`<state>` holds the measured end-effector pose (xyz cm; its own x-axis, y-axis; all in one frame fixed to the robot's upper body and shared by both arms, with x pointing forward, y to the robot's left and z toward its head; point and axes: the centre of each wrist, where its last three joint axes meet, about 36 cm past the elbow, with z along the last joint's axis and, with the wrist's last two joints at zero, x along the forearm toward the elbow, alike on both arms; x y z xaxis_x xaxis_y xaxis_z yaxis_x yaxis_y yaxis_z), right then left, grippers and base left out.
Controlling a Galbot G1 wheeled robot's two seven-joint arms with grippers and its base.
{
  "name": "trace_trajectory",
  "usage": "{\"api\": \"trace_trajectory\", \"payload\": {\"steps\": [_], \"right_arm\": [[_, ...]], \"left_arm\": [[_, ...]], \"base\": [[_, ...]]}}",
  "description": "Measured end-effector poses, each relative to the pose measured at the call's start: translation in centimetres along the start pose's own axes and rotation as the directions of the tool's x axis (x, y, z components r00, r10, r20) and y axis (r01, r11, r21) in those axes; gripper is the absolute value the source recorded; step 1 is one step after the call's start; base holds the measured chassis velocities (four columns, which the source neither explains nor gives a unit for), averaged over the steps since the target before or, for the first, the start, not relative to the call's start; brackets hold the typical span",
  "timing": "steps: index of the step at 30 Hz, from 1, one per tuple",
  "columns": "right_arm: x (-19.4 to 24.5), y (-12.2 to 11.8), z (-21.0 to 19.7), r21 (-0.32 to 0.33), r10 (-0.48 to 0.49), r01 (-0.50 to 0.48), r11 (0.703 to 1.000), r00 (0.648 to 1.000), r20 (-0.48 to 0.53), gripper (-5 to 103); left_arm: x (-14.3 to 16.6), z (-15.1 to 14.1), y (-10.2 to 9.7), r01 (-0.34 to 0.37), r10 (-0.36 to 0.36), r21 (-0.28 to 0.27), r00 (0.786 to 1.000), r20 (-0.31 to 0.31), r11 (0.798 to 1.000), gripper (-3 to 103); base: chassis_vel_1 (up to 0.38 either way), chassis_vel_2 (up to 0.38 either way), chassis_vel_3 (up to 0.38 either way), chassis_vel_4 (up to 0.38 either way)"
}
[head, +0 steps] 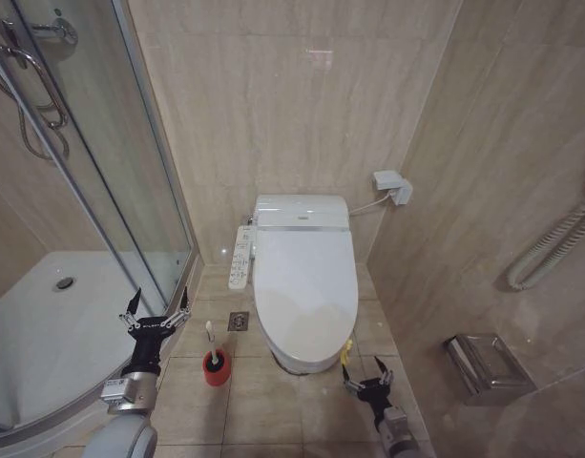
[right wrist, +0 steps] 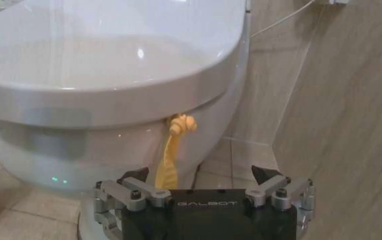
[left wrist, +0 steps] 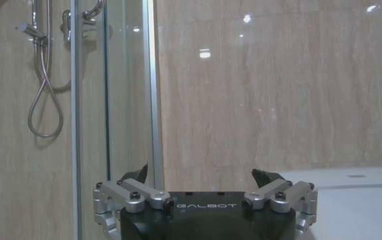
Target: Open the toilet lid, clean the toilet bowl with a toilet brush, close the toilet lid, and flush.
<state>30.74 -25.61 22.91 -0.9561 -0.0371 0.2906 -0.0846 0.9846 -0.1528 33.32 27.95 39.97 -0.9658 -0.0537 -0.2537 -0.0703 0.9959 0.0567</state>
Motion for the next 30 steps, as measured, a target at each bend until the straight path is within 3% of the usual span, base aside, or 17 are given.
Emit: {"api": "trace_trajectory", "payload": {"steps": [25, 26, 30], "right_arm": [[-5.2, 0.6, 1.8, -0.002, 0.051, -0.051, 0.999, 0.999, 0.016, 98], [-5.3, 0.6, 1.7, -0.001, 0.051, -0.051, 0.999, 0.999, 0.019, 73], [-5.4, 0.3, 1.5, 0.004, 0.052, -0.053, 0.999, 0.998, 0.031, 73]], "left_arm": [[0.0, 0.0, 0.0, 0.0, 0.0, 0.0, 1.0, 0.0, 1.0, 100], [0.0, 0.0, 0.0, 0.0, 0.0, 0.0, 1.0, 0.0, 1.0, 100], [0.0, 0.0, 0.0, 0.0, 0.0, 0.0, 1.0, 0.0, 1.0, 100]], "base": [[0.0, 0.0, 0.0, 0.0], [0.0, 0.0, 0.0, 0.0], [0.0, 0.0, 0.0, 0.0]]}}
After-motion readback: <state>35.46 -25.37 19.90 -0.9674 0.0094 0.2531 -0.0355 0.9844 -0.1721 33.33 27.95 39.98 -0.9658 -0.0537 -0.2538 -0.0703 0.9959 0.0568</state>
